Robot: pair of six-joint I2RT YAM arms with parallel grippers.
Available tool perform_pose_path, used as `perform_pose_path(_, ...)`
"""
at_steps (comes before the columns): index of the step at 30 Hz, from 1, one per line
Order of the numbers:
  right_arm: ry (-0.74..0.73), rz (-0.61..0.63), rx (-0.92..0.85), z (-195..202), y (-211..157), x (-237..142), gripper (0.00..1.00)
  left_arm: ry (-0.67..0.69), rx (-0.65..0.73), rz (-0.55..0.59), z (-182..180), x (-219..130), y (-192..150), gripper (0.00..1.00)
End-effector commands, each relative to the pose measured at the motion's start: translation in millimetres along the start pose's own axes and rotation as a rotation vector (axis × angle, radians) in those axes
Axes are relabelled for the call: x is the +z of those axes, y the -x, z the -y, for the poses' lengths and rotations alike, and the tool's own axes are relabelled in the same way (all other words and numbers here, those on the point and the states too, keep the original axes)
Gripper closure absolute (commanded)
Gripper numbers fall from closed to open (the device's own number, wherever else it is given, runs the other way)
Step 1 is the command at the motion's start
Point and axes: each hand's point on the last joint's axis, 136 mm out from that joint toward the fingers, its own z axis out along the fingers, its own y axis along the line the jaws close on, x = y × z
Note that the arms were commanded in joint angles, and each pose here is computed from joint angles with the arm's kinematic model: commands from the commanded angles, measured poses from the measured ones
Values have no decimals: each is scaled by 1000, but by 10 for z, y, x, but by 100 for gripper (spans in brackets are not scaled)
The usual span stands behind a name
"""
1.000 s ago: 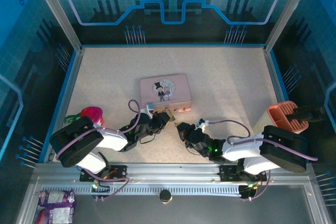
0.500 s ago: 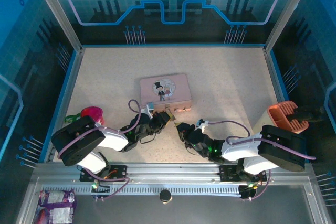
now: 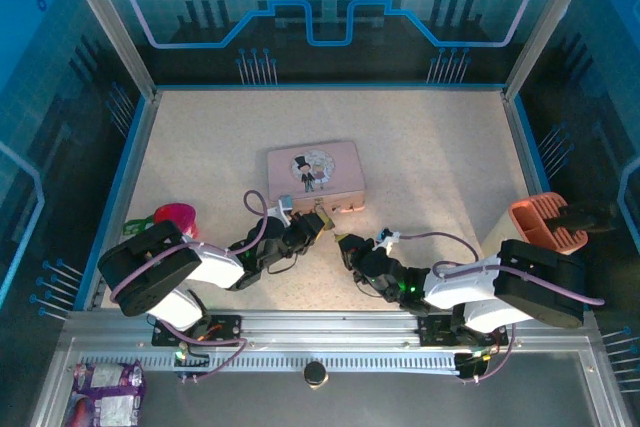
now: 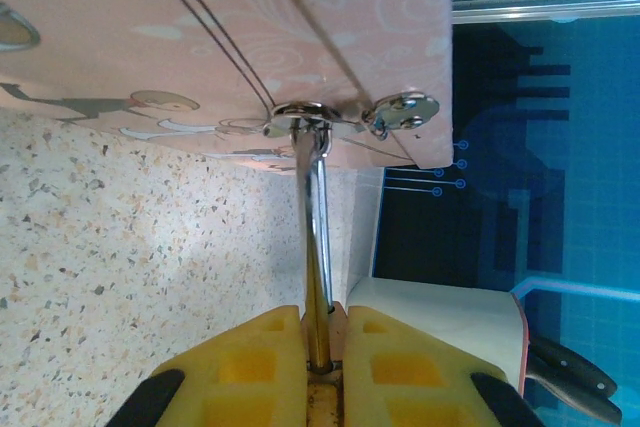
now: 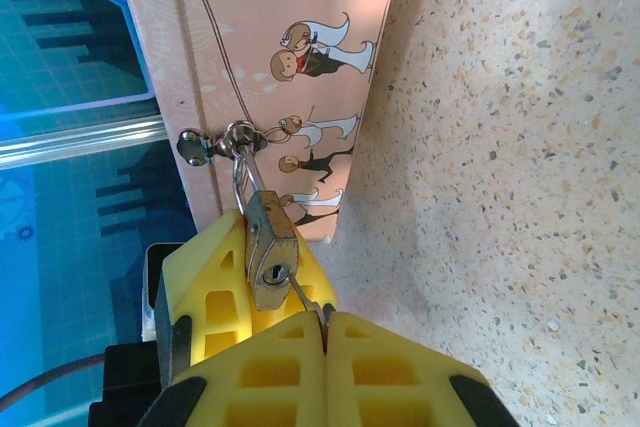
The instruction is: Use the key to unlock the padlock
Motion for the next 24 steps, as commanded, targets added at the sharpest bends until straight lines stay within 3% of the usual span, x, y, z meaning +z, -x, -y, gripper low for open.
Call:
perform_pose_path(1, 22, 33, 4, -39, 44, -39, 100, -197, 17, 13, 478, -43, 4, 100)
perform_pose_path(24, 43, 41, 18, -123, 42, -8, 100, -222, 37, 5, 565, -65, -29, 100)
